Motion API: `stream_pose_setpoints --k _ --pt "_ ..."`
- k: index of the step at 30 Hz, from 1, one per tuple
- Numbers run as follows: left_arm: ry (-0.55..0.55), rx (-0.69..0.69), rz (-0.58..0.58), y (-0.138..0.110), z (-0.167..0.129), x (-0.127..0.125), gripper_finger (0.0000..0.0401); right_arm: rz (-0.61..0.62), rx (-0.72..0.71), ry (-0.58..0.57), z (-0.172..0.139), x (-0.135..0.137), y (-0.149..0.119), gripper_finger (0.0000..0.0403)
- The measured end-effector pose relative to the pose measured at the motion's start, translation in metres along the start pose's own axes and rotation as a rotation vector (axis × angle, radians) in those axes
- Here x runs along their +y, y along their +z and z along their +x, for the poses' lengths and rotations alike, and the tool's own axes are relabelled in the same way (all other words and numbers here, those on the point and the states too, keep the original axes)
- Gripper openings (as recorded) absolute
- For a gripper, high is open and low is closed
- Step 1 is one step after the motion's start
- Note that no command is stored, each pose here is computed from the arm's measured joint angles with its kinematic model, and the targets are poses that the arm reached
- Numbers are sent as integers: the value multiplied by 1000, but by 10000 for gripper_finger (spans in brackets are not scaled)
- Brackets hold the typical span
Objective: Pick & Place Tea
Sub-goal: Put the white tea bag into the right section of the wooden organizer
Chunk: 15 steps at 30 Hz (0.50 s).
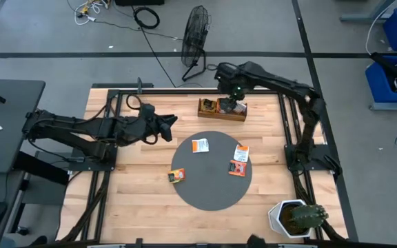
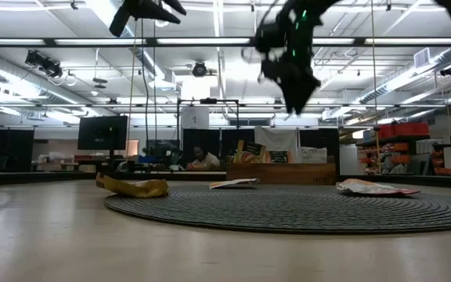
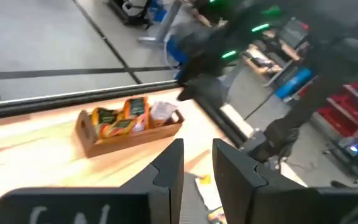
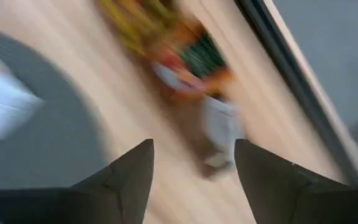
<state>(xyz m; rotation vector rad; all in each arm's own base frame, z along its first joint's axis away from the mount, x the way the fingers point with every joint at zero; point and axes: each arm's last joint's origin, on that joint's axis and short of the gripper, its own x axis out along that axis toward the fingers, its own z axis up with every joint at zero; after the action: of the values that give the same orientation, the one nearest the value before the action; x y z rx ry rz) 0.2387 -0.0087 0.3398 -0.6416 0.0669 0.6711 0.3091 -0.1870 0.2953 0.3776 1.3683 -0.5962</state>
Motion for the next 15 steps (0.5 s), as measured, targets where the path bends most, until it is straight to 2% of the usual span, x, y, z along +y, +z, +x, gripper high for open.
stream_pose_setpoints --k 4,7,10,15 --pt "41 16 8 0 2 6 87 118 -170 123 -36 29 -7 236" --pt "47 38 4 6 -1 13 87 185 -187 211 -44 52 -11 231" --pt "72 77 0 11 -7 23 87 198 -160 261 -38 75 -11 223" --pt "112 112 11 21 -20 39 87 210 -112 248 -16 107 -8 218"
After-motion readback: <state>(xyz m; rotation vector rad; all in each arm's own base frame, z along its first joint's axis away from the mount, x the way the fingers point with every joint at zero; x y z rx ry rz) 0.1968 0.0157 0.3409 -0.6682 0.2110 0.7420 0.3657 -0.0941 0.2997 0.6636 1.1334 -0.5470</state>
